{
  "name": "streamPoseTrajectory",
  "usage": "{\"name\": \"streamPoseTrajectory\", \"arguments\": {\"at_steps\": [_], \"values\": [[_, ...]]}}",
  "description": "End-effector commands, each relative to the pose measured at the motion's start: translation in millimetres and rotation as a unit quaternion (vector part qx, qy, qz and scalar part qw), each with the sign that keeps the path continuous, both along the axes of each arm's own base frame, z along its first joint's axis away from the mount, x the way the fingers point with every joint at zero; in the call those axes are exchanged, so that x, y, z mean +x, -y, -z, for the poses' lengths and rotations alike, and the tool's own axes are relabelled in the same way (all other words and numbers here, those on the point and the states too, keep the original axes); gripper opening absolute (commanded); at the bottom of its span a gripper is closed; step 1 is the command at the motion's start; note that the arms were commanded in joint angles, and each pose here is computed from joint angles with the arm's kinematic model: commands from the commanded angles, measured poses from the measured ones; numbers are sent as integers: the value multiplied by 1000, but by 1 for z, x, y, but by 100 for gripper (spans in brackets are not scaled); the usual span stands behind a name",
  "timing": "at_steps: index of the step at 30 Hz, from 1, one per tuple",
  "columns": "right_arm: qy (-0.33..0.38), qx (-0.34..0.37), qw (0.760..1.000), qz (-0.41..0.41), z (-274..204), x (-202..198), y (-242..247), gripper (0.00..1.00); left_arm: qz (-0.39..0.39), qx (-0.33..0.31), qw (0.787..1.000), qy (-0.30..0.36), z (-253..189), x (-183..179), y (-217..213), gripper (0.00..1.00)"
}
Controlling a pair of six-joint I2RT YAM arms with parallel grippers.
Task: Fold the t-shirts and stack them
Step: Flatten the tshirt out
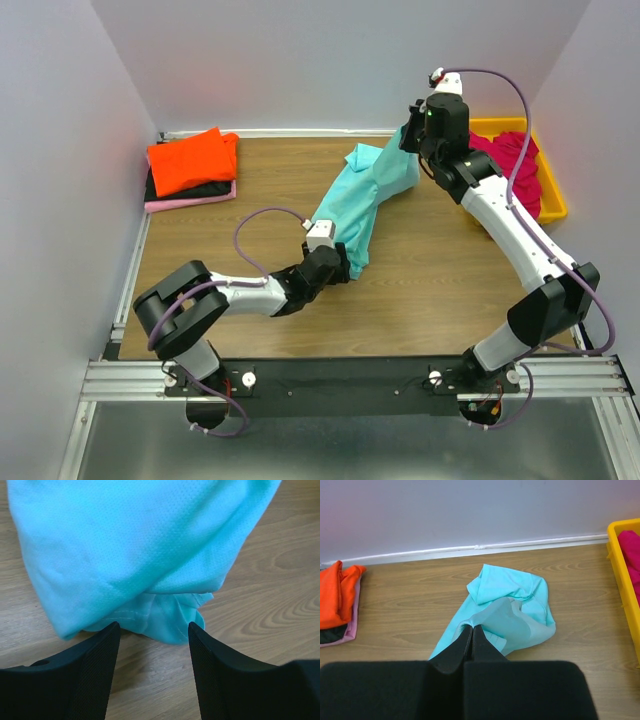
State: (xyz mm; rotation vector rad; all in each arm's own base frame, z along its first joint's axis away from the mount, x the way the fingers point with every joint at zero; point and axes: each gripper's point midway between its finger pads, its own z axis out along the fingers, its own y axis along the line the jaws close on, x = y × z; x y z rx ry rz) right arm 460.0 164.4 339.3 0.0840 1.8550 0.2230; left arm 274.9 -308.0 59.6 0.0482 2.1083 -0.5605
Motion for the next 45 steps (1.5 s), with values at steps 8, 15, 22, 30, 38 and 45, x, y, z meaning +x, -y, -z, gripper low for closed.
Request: {"name": "streamPoseTrajectory", "arguments": {"at_steps": [8, 15, 22, 30, 38, 45], "values": [[16, 2, 1000, 2, -15, -3, 4, 1, -62, 51, 997, 15, 4, 21, -10, 53], [19, 3, 1000, 4, -17, -5, 6, 0, -68, 81, 994, -4, 18, 24, -8, 47], [23, 4, 1000, 4, -21, -9, 7, 1, -77, 98, 992, -8, 23, 27, -10, 36], [29, 0, 999, 13, -26, -11, 13, 1, -98, 116, 988, 3, 14, 29, -23, 0], [56, -9, 996, 68, -50, -10, 56, 1, -215, 103, 966, 98, -106, 32, -95, 0], [92, -3, 990, 108, -86, -30, 87, 1, -319, 48, 928, 187, -221, 13, -195, 0]]}}
